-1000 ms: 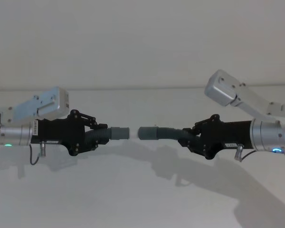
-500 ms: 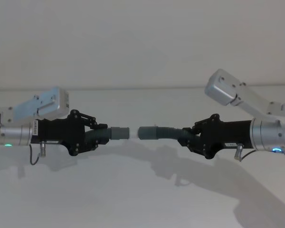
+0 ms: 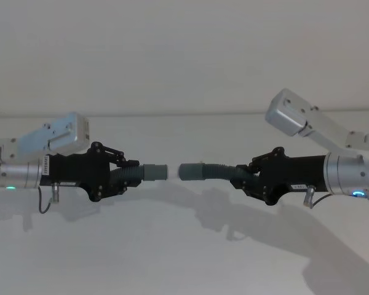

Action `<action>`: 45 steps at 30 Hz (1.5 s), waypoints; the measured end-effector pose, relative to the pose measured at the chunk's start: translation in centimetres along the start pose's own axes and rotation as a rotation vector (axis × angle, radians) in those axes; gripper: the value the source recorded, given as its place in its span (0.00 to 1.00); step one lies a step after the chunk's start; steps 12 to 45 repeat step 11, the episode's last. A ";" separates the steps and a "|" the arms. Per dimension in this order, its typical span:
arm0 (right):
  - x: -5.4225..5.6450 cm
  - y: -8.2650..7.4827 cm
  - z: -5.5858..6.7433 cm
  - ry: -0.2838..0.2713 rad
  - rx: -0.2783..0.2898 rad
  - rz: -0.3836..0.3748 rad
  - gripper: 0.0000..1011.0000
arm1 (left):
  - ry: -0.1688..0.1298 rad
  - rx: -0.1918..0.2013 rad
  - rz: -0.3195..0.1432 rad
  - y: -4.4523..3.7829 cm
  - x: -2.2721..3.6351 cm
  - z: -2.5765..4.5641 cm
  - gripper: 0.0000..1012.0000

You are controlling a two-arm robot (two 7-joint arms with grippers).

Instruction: Use both hands to pick up one end of the pipe from the table, align the ends, and insert them.

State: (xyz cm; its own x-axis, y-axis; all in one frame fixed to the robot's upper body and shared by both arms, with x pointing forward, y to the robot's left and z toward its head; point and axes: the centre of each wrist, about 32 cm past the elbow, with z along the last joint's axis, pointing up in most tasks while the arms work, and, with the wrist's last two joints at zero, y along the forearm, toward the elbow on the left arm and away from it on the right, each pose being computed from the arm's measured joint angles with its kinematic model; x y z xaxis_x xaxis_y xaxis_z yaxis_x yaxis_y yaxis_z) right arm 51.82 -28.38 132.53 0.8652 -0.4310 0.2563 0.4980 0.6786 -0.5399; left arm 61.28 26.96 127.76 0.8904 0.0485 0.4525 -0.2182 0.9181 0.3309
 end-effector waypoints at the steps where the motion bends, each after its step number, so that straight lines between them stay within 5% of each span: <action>1: 0.0 0.0 0.0 0.000 0.000 0.000 0.24 | 0.000 0.000 0.000 0.00 0.00 0.00 0.30; 45: 0.0 0.0 0.0 0.001 0.001 0.000 0.24 | 0.000 0.000 0.000 0.00 0.00 0.00 0.30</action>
